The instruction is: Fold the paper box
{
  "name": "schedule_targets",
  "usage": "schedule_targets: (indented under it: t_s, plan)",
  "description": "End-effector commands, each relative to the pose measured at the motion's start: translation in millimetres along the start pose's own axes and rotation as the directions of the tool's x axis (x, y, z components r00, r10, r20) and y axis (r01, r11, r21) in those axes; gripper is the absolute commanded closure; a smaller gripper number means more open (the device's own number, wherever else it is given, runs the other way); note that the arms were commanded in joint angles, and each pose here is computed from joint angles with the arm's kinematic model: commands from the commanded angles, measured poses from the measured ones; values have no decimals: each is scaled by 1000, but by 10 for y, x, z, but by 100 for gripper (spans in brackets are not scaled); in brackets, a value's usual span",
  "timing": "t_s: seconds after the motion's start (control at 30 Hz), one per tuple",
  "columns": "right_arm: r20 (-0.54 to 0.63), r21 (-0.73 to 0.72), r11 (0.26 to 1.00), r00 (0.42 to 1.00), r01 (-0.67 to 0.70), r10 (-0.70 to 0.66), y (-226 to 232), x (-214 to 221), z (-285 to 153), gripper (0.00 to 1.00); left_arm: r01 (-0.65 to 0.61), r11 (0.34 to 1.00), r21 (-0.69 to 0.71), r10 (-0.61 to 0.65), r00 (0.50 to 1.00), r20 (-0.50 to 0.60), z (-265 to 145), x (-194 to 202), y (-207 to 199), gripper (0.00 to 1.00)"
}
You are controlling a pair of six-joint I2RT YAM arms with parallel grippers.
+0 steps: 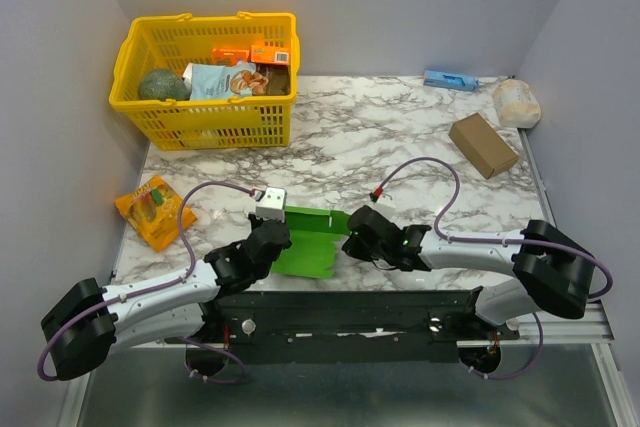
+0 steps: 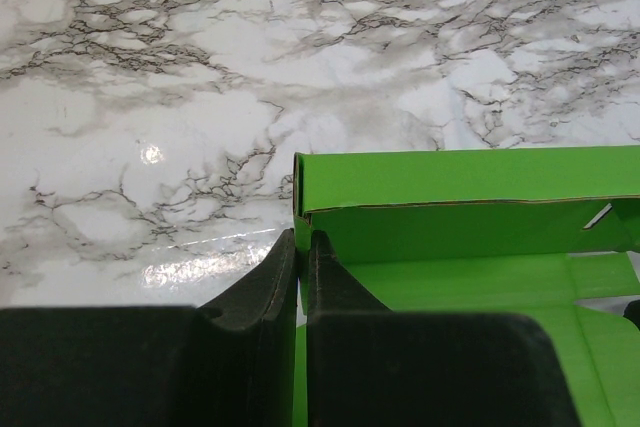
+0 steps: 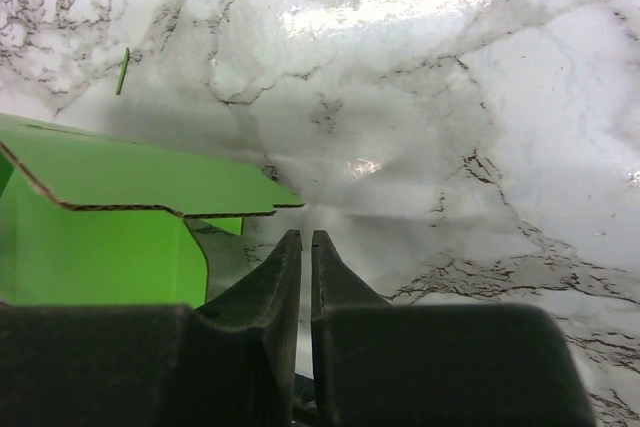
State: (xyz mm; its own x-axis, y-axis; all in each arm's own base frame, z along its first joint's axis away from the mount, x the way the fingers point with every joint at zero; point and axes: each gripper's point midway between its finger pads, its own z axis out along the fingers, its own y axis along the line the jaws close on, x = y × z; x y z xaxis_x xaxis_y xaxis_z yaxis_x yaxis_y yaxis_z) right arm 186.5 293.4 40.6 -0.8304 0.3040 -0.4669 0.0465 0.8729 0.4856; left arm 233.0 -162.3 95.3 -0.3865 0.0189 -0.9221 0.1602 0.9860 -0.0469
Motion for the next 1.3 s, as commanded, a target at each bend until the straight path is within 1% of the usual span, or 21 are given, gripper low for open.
schedule_targets:
  t_s: [0.0, 0.2, 0.43, 0.63, 0.9, 1.27]
  plan:
    - [17, 17, 1000, 1000, -6, 6, -57, -6, -8, 84, 24, 1000, 8, -24, 999, 21, -1, -76, -20, 100]
    - [82, -21, 1000, 997, 8, -6, 171, -202, 4, 83, 24, 1000, 8, -24, 999, 21, -1, -76, -20, 100]
    - [111, -53, 998, 994, 29, -23, 378, -328, 18, 83, 28, 999, 14, -29, 999, 26, -11, -82, -19, 100]
    - [130, -64, 997, 991, 34, -25, 439, -391, 3, 83, 30, 999, 18, -30, 999, 28, -13, -86, -24, 100]
    - [146, -83, 996, 989, 42, -29, 535, -441, 3, 83, 21, 999, 27, -22, 999, 25, -8, -84, -44, 100]
    - [124, -128, 991, 992, 46, -30, 694, -418, 43, 84, 15, 999, 30, -16, 1000, 20, -1, -75, -55, 100]
